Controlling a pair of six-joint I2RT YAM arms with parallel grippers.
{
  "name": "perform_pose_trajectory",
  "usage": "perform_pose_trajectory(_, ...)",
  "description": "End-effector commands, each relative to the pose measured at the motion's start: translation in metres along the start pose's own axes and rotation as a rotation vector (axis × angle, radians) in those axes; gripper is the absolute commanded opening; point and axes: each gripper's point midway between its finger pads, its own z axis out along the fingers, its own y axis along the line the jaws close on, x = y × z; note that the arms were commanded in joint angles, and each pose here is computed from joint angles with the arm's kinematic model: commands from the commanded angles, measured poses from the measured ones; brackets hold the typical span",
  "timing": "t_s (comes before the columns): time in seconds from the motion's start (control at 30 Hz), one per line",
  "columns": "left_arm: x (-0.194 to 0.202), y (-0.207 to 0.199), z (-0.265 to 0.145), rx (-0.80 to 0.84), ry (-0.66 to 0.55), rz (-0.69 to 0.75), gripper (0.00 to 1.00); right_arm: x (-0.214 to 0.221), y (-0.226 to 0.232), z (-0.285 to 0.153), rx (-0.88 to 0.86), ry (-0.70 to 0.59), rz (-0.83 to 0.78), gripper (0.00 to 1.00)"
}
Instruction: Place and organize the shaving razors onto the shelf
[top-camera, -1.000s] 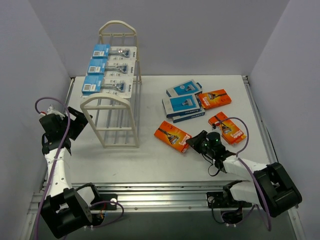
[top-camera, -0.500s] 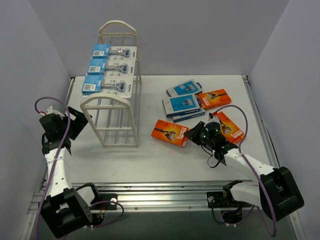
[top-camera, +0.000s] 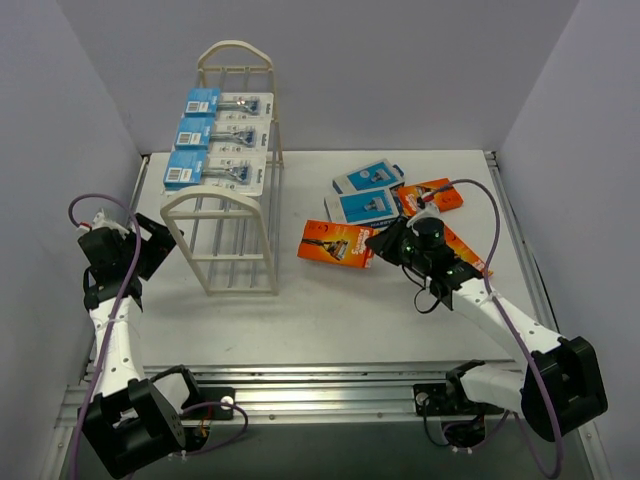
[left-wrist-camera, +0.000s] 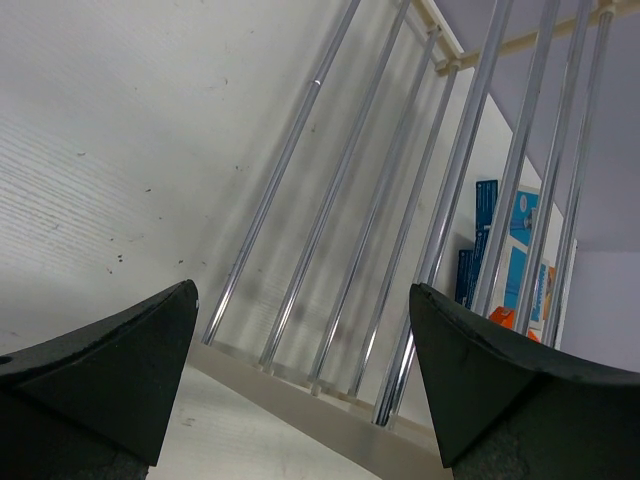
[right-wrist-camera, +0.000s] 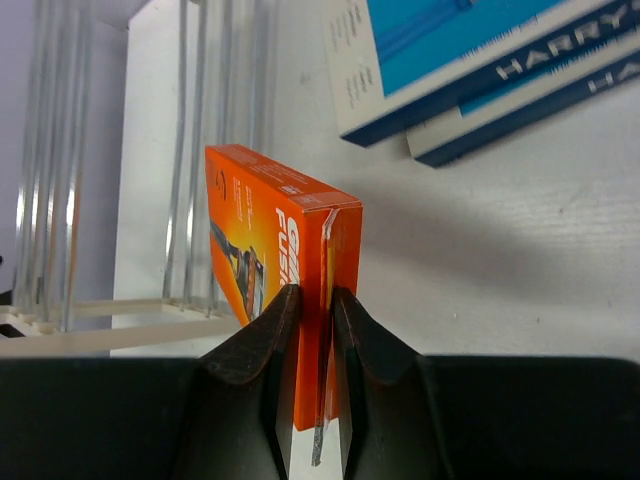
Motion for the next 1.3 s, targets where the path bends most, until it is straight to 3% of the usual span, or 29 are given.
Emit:
perform_pose_trajectory(0.0, -0.015, -0.015, -0.008, 0.028, -0.05, 0.043, 0.96, -0.039, 0.034, -0.004, -0.073, -0.077, -0.039, 0.0)
perform_pose_trajectory(0.83, -0.011, -0.016, -0.007, 0.024, -0.037, 0.049, 0.95, -0.147, 0.117, 0.034, -0.24, -0.148, -0.042, 0.0)
perform_pose_trajectory(1.27, -0.009, -0.018, -0.006, 0.028, -0.028, 0.052, 0.96, -0.137, 0.156, 0.068, -0.344, -0.09, -0.042, 0.0)
